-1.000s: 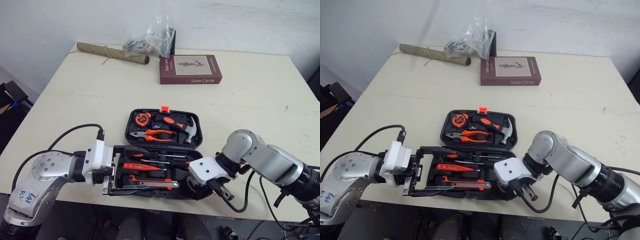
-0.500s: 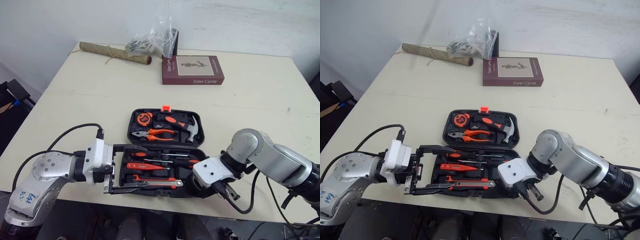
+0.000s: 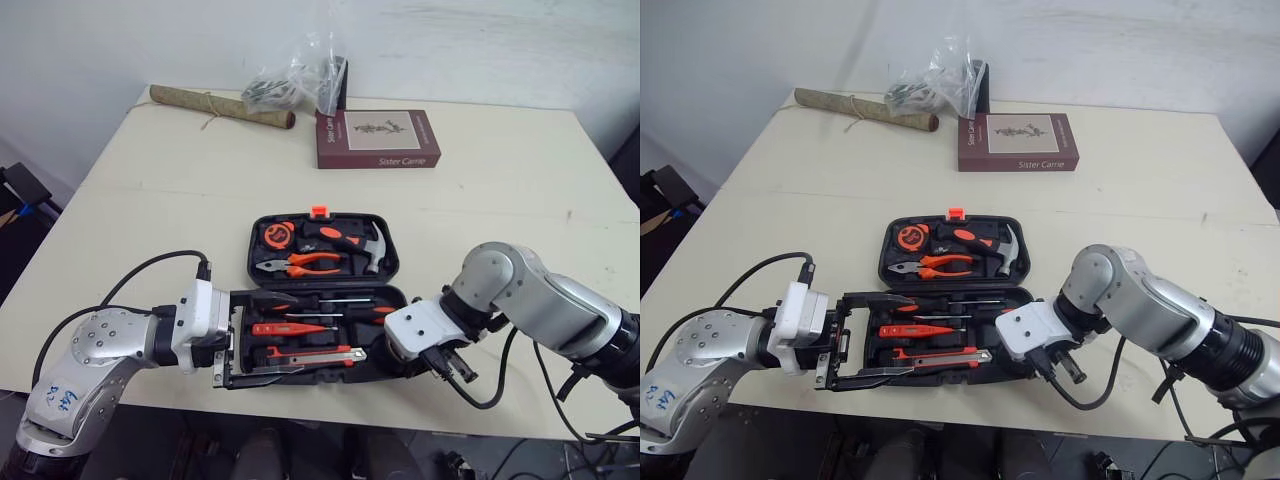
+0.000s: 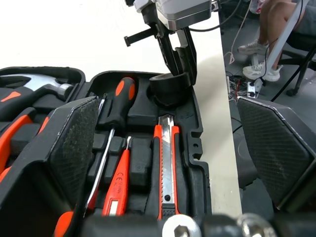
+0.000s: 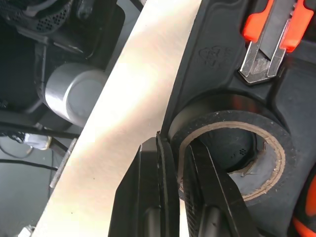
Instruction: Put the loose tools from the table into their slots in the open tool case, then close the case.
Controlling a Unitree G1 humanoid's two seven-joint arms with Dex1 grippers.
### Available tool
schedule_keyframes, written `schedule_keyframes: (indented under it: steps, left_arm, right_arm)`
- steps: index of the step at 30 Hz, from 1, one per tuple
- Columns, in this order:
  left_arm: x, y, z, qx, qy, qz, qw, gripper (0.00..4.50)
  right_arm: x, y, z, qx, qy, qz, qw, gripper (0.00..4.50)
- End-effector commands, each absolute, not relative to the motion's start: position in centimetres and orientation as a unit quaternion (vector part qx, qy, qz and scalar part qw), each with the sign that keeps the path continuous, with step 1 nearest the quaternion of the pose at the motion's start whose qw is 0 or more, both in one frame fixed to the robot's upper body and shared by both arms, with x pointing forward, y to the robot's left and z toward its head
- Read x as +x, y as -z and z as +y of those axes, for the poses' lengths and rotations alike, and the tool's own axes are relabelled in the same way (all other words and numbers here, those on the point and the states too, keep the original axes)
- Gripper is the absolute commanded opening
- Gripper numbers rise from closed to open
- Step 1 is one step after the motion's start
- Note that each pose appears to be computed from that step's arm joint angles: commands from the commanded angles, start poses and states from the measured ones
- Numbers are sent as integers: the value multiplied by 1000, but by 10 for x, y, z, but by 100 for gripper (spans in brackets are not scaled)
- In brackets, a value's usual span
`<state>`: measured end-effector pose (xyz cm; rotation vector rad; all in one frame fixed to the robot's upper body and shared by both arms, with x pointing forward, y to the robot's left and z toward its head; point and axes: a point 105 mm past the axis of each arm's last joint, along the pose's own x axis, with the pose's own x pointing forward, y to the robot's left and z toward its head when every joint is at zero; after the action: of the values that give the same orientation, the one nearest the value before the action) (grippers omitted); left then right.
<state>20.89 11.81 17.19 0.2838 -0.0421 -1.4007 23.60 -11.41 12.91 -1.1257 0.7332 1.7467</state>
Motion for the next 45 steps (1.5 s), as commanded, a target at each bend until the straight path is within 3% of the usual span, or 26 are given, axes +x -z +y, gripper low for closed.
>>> schedule_keyframes:
  steps: [1, 4, 10, 20, 36, 41, 42, 43, 45]
  left_arm:
    - [201, -175, 111, 138, 649, -33, 747, 450]
    - [200, -175, 110, 137, 649, -33, 747, 450]
    - [201, -174, 111, 136, 647, -35, 750, 450]
    - [203, -175, 113, 140, 648, -35, 748, 450]
    - [201, -172, 112, 139, 644, -35, 752, 450]
    - [201, -172, 113, 139, 641, -35, 754, 450]
    - [201, -172, 114, 140, 640, -34, 755, 450]
    - [201, -172, 114, 140, 639, -34, 755, 450]
    - [202, -172, 117, 142, 636, -32, 758, 450]
  right_arm:
    - [241, -137, -121, -458, -695, 317, 454, 4]
    - [230, -155, -116, -441, -715, 304, 450, 4]
    - [231, -174, -114, -432, -718, 299, 457, 4]
    - [234, -141, -112, -423, -715, 340, 440, 4]
    - [243, -133, -114, -424, -707, 359, 438, 4]
    - [245, -136, -111, -426, -714, 340, 440, 233]
    - [243, -140, -109, -422, -720, 334, 438, 250]
    - [241, -143, -108, -418, -725, 331, 437, 324]
    - [231, -156, -103, -388, -749, 324, 429, 412]
